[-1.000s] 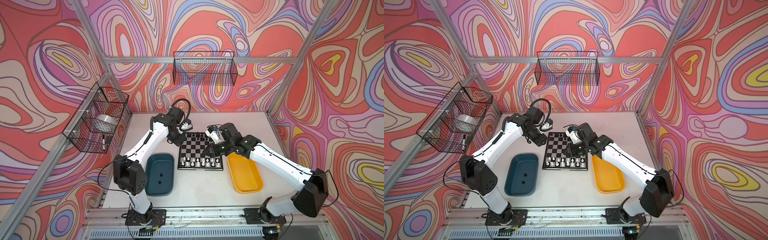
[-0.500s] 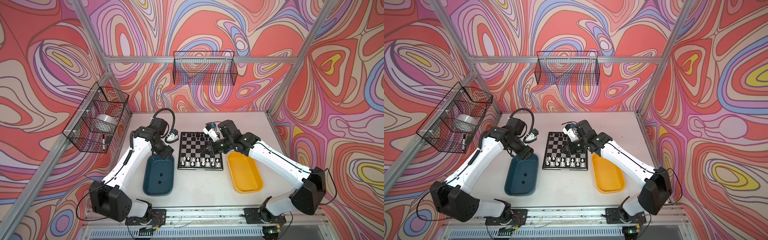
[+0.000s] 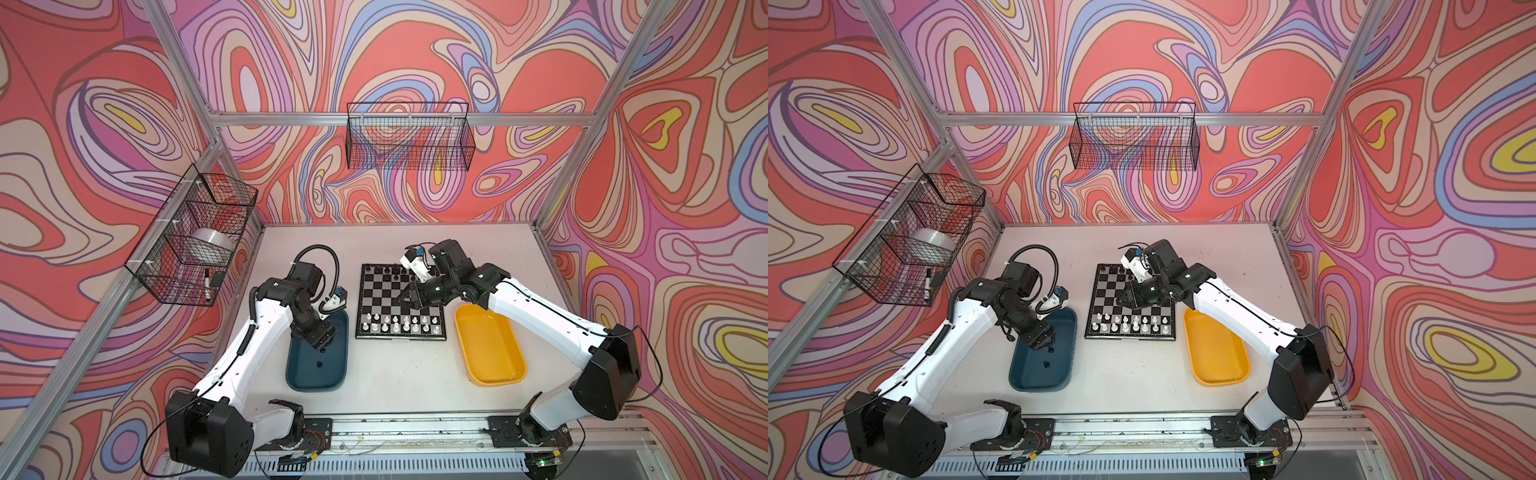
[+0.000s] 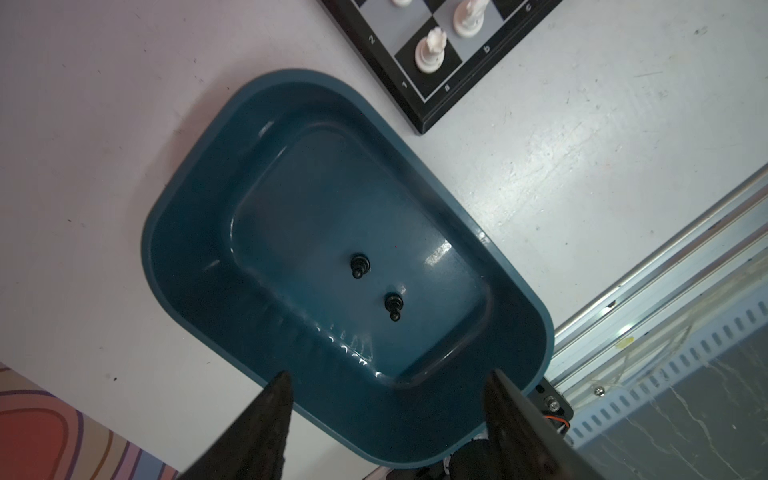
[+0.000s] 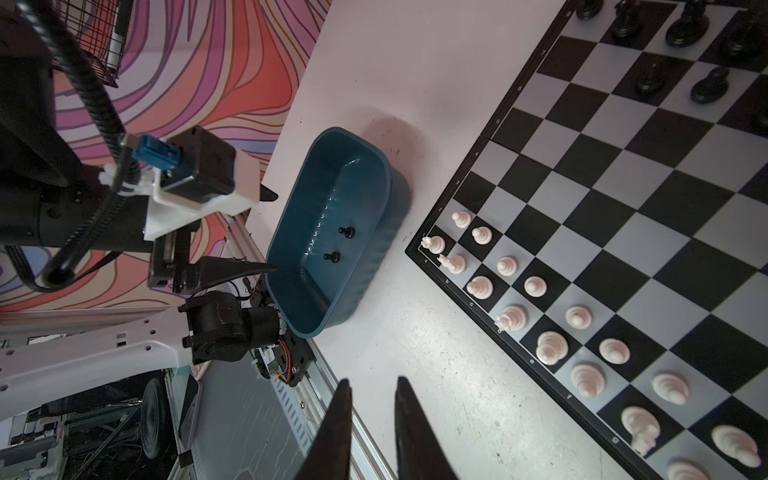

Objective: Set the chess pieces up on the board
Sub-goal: 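Lower the left gripper into the teal tray around a black pawn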

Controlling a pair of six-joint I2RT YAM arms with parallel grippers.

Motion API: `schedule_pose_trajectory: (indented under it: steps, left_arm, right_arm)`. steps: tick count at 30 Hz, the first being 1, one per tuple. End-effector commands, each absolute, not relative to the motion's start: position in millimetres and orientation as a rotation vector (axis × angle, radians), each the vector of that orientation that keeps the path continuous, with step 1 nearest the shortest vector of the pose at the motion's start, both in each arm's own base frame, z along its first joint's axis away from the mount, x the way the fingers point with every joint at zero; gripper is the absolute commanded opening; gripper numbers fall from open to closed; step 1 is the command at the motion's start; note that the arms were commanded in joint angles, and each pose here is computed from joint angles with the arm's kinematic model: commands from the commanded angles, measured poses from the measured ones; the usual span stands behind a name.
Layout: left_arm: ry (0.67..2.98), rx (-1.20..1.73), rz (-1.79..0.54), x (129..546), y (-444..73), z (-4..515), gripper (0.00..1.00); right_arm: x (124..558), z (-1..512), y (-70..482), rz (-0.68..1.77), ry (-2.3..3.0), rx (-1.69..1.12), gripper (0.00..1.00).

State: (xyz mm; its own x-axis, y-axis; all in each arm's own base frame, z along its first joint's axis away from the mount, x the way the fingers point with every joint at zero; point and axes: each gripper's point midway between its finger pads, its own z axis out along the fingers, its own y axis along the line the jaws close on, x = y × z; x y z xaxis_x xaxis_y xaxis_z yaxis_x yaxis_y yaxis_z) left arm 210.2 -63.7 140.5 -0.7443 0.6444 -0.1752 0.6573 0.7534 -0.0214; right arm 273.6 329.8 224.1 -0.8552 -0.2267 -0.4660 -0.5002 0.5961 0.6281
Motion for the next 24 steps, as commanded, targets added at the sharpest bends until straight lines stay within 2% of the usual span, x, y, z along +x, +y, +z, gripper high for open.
schedule_pose_trajectory:
  steps: [1,8,24]
  left_arm:
    - [2.815,1.07,-0.164,198,-61,131,0.71]
    - [2.845,1.029,-0.179,197,-56,105,0.67]
    - [2.876,0.922,-0.096,211,-44,69,0.56]
  right_arm:
    - [282,224,336,1.151,2.469,-0.587,0.19]
    - [290,213,334,1.072,2.507,-0.572,0.19]
    - [297,217,344,1.107,2.478,-0.584,0.18]
